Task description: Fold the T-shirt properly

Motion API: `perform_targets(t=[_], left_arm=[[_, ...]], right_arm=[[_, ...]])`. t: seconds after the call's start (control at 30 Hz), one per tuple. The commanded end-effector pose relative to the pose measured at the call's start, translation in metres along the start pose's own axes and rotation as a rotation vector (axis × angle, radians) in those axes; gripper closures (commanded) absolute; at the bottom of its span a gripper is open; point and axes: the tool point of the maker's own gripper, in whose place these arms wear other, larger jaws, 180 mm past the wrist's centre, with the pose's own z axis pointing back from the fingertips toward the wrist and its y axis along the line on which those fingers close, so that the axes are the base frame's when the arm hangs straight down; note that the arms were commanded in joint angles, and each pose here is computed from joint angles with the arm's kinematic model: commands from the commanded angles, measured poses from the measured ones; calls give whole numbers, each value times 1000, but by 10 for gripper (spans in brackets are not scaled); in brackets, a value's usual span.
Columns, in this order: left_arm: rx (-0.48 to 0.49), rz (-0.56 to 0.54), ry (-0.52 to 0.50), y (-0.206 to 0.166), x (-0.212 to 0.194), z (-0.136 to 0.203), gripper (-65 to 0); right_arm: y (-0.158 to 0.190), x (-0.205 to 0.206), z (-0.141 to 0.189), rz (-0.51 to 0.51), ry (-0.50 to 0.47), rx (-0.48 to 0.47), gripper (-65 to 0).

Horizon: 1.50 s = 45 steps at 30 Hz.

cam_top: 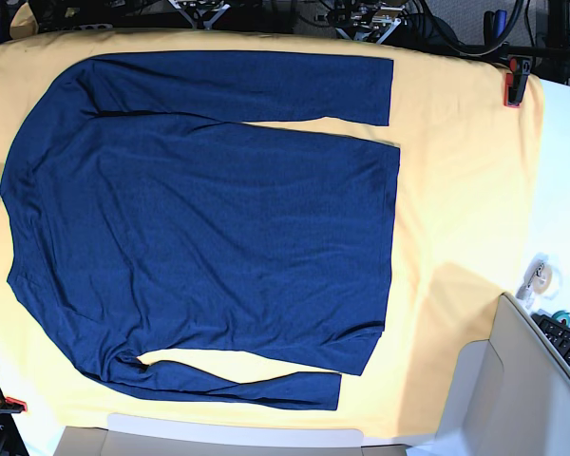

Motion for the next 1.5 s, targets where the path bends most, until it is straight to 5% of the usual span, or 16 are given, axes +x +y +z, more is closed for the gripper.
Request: perform_targets(t=[0.0,1.13,1.47], left_arm=[[-3,-3,-20,-1,6,0,0],[-3,-3,-20,-1,6,0,0],[20,2,-97,11,-4,11,0]], right_arm=[[4,0,0,-1,-8,9,0],[4,1,0,0,-11,10,0],[0,9,6,-6,-103,2,0]])
